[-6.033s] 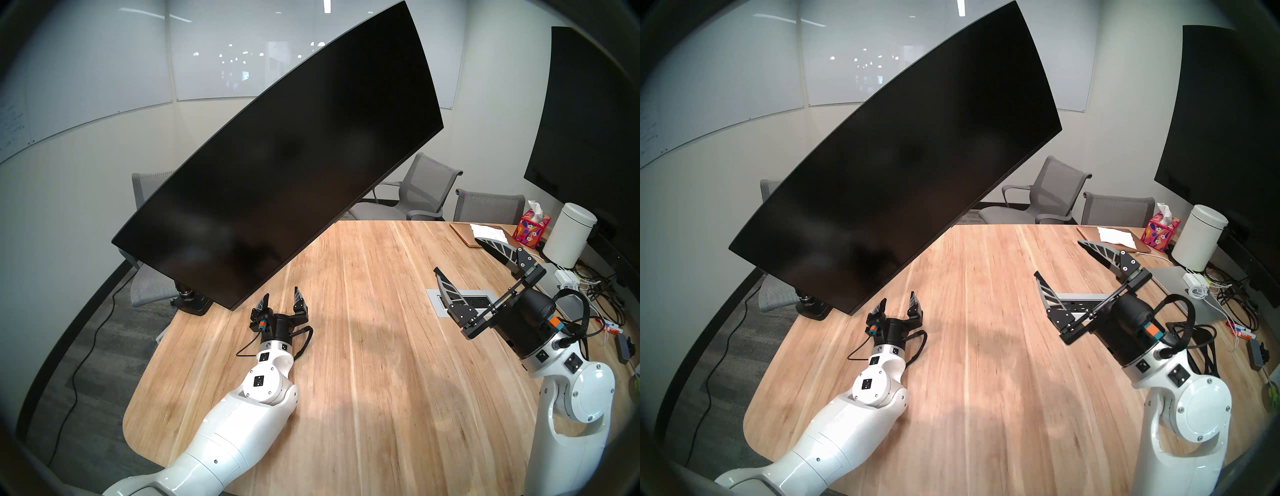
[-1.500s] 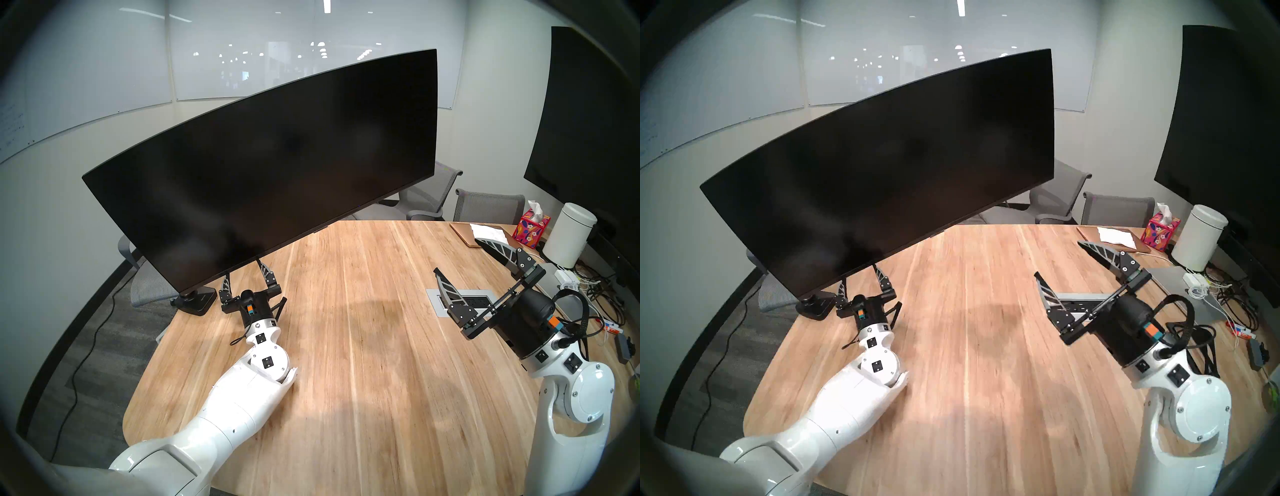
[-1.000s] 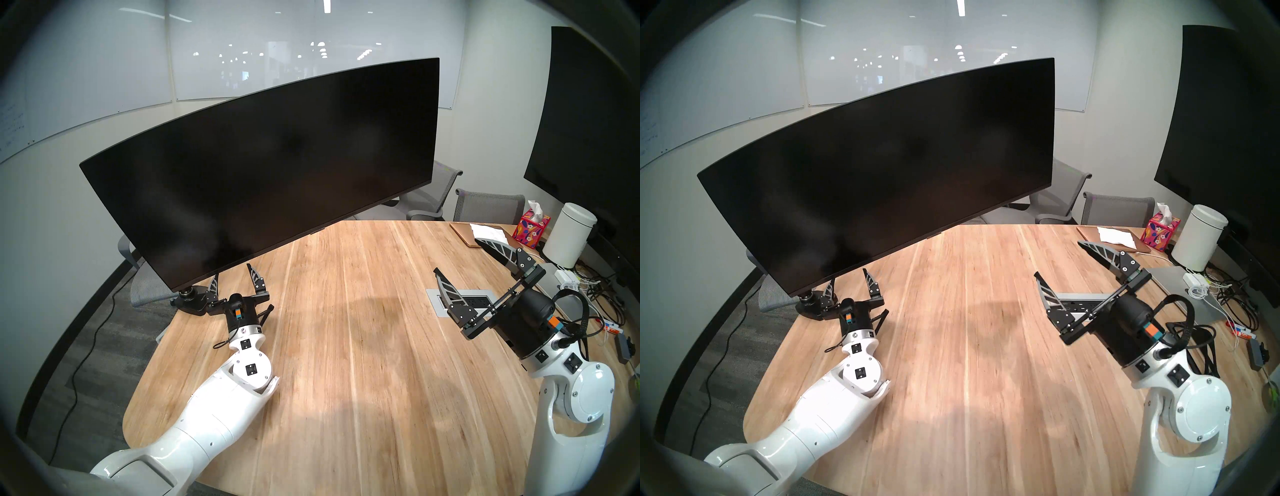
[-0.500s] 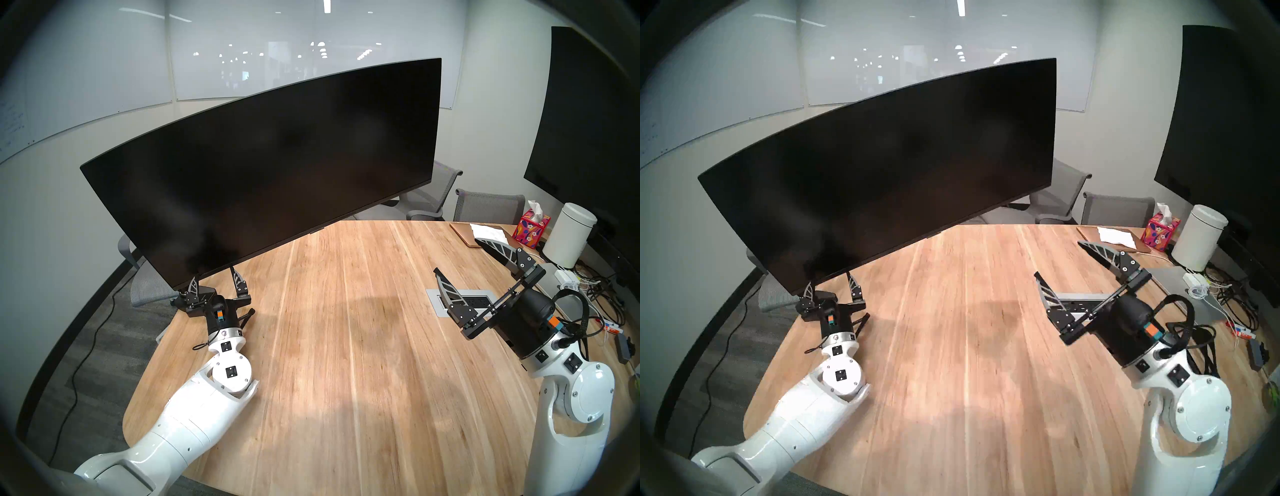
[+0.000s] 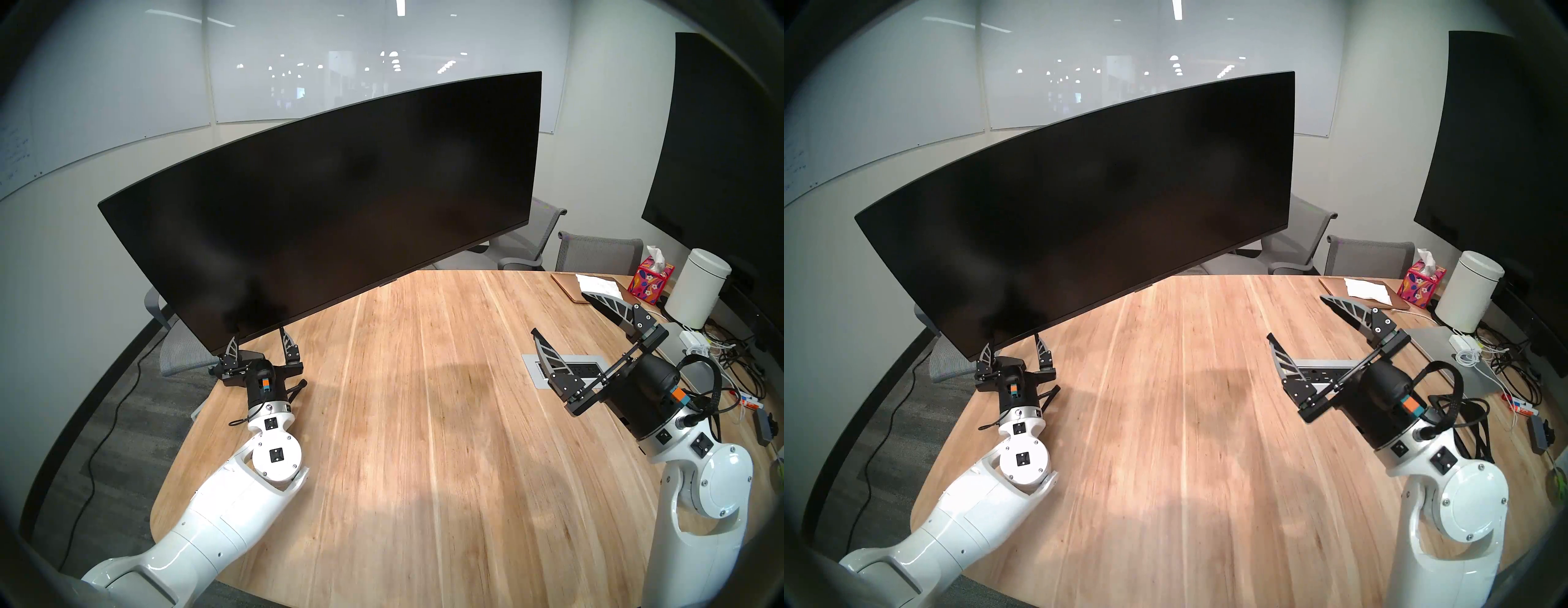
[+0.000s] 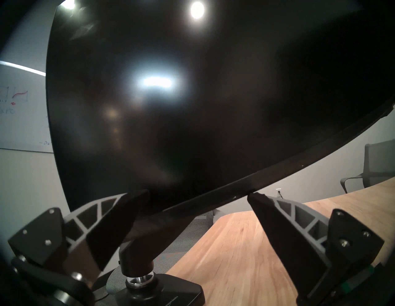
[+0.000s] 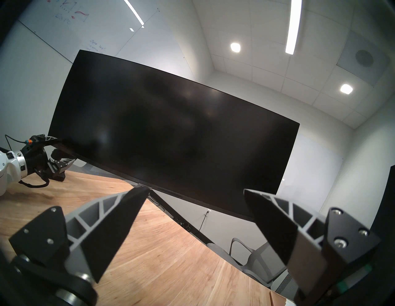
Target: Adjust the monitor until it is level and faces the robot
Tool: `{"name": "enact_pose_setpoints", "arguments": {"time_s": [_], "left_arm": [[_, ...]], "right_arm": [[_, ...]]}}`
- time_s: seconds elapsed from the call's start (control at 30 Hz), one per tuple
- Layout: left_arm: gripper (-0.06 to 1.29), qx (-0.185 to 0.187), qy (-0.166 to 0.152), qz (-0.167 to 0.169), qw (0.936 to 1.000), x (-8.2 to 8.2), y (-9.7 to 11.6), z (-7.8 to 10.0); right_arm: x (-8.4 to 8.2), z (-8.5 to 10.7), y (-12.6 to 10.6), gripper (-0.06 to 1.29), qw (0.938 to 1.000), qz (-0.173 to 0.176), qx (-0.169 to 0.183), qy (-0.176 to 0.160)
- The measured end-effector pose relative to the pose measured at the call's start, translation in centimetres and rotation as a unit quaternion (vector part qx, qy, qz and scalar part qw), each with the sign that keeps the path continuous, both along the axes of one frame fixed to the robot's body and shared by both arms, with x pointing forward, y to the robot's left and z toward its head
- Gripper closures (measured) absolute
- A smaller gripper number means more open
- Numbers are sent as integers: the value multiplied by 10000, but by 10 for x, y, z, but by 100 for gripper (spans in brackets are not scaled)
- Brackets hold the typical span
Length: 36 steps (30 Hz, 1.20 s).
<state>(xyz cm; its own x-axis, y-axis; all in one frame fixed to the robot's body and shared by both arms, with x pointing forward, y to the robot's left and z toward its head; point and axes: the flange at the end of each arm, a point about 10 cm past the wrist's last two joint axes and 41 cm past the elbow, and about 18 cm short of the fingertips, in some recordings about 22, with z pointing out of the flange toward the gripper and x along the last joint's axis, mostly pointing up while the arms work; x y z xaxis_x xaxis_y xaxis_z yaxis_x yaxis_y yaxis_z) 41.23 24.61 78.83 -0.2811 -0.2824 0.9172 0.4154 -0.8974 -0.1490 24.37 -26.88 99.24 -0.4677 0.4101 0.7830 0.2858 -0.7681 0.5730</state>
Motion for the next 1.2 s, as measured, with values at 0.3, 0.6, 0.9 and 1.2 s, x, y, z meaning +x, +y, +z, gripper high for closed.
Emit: {"name": "enact_pose_setpoints", "arguments": {"time_s": [0.3,0.6,0.9,1.2], "left_arm": [[-2,134,11,-19,9999,-2,1,9],[-2,277,-36,-4,9996,-1,4,19],[-2,364,-441,12,9984,4,5,52],[-2,499,-894,28,9947,3,6,99]], "right_arm": [[0,0,0,1,10000,-1,0,1],[0,0,0,1,10000,-2,0,2],[0,0,0,1,10000,-2,0,3],[0,0,0,1,10000,-2,-1,2]]}}
